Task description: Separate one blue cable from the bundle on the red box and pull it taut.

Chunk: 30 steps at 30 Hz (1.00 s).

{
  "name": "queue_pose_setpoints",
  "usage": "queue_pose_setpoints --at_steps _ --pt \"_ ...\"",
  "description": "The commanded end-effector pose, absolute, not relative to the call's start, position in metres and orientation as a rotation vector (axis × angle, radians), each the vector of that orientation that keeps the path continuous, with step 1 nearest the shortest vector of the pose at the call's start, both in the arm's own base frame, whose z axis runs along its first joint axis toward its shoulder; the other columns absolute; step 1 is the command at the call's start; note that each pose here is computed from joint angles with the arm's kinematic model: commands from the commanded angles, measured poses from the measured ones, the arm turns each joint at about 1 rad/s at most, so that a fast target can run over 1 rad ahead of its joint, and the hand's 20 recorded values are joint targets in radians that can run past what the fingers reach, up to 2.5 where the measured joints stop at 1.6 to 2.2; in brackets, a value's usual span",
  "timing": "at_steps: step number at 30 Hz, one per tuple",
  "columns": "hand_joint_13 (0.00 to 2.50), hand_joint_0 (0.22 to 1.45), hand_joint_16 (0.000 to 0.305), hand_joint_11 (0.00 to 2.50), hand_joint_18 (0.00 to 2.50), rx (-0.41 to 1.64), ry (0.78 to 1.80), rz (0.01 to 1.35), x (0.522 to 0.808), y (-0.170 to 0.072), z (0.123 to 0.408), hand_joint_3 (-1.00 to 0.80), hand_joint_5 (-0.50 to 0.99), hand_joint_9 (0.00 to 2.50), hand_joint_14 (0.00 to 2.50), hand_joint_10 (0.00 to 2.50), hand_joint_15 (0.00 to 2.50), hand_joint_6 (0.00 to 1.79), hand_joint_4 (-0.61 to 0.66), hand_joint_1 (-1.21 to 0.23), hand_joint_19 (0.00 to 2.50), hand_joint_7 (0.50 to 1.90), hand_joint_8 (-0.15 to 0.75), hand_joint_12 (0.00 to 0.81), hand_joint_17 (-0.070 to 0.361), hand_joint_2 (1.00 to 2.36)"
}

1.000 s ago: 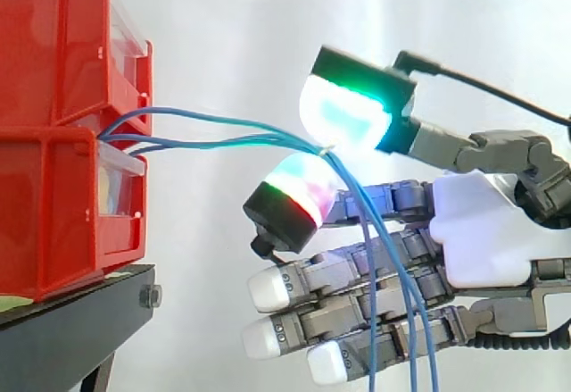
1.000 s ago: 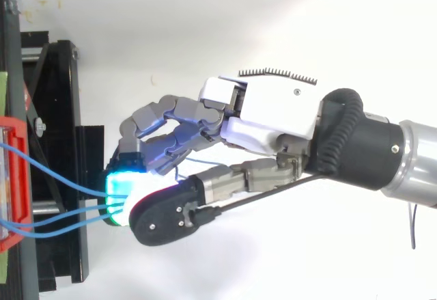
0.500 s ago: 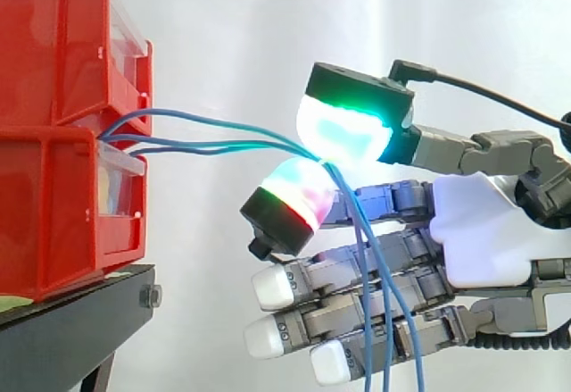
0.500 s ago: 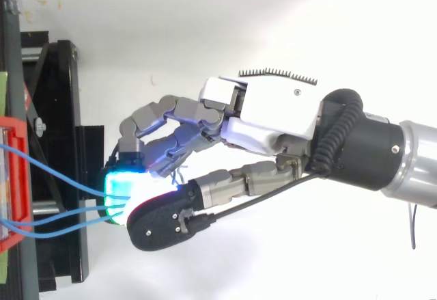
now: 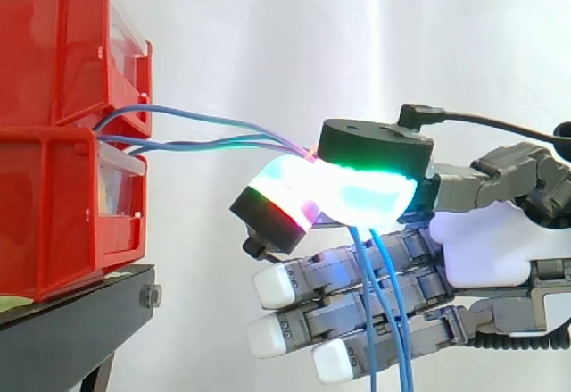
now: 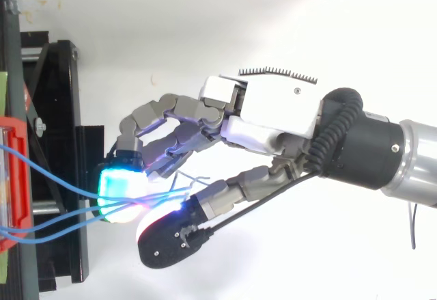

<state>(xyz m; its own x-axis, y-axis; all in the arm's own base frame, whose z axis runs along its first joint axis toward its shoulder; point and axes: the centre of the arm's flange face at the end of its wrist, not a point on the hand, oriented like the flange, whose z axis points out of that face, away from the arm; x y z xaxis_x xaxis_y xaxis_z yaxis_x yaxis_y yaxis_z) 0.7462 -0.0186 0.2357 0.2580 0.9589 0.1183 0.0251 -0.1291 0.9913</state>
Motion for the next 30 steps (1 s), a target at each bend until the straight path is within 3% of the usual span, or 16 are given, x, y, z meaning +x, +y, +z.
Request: queue_pose_setpoints --at_steps 1,4,8,12,14,17,20,25,30 --pt "0.63 0.62 0.038 0.46 0.69 1.444 0.980 1.083 0.7462 -0.0189 0.2357 -0.50 -0.19 0.76 0.01 0.01 0.27 0.88 0.02 -0.85 0.38 0.93 0.266 0.300 0.085 1.00" --pt "0.65 0.49 0.044 0.46 0.70 1.444 0.981 1.085 0.7462 -0.0188 0.2357 -0.50 -0.18 0.78 0.01 0.01 0.28 0.88 0.08 -0.76 0.39 0.93 0.303 0.333 0.100 1.00" --pt "0.66 0.43 0.050 0.48 0.72 1.443 0.983 1.086 0.7462 -0.0176 0.2357 -0.50 -0.17 0.81 0.01 0.01 0.30 0.87 0.10 -0.66 0.40 0.93 0.330 0.359 0.113 1.00" --pt "0.65 0.47 0.047 0.47 0.69 1.443 0.983 1.086 0.7463 -0.0186 0.2357 -0.50 -0.17 0.82 0.01 0.01 0.30 0.86 0.09 -0.60 0.43 0.97 0.320 0.347 0.106 1.00" --pt "0.64 0.57 0.041 0.48 0.65 1.443 0.983 1.086 0.7463 -0.0186 0.2357 -0.49 -0.16 0.82 0.01 0.01 0.31 0.86 0.06 -0.64 0.46 1.03 0.300 0.315 0.093 1.00" --pt "0.67 0.59 0.046 0.48 0.70 1.445 0.983 1.086 0.7461 -0.0187 0.2356 -0.29 -0.16 0.84 0.01 0.01 0.29 0.87 0.05 -0.72 0.42 1.01 0.323 0.341 0.103 1.01" --pt "0.68 0.60 0.047 0.48 0.72 1.446 0.985 1.083 0.7458 -0.0187 0.2353 -0.21 -0.16 0.83 0.01 0.01 0.29 0.88 0.03 -0.80 0.40 0.98 0.326 0.344 0.105 1.01" --pt "0.66 0.68 0.039 0.50 0.70 1.446 0.985 1.083 0.7458 -0.0187 0.2353 -0.18 -0.19 0.79 0.01 0.01 0.30 0.90 -0.10 -0.90 0.40 1.00 0.276 0.306 0.088 1.02" --pt "0.66 0.73 0.038 0.50 0.71 1.446 0.985 1.083 0.7458 -0.0187 0.2353 -0.22 -0.20 0.77 0.01 0.01 0.29 0.90 -0.14 -0.92 0.39 0.96 0.259 0.302 0.086 1.02"
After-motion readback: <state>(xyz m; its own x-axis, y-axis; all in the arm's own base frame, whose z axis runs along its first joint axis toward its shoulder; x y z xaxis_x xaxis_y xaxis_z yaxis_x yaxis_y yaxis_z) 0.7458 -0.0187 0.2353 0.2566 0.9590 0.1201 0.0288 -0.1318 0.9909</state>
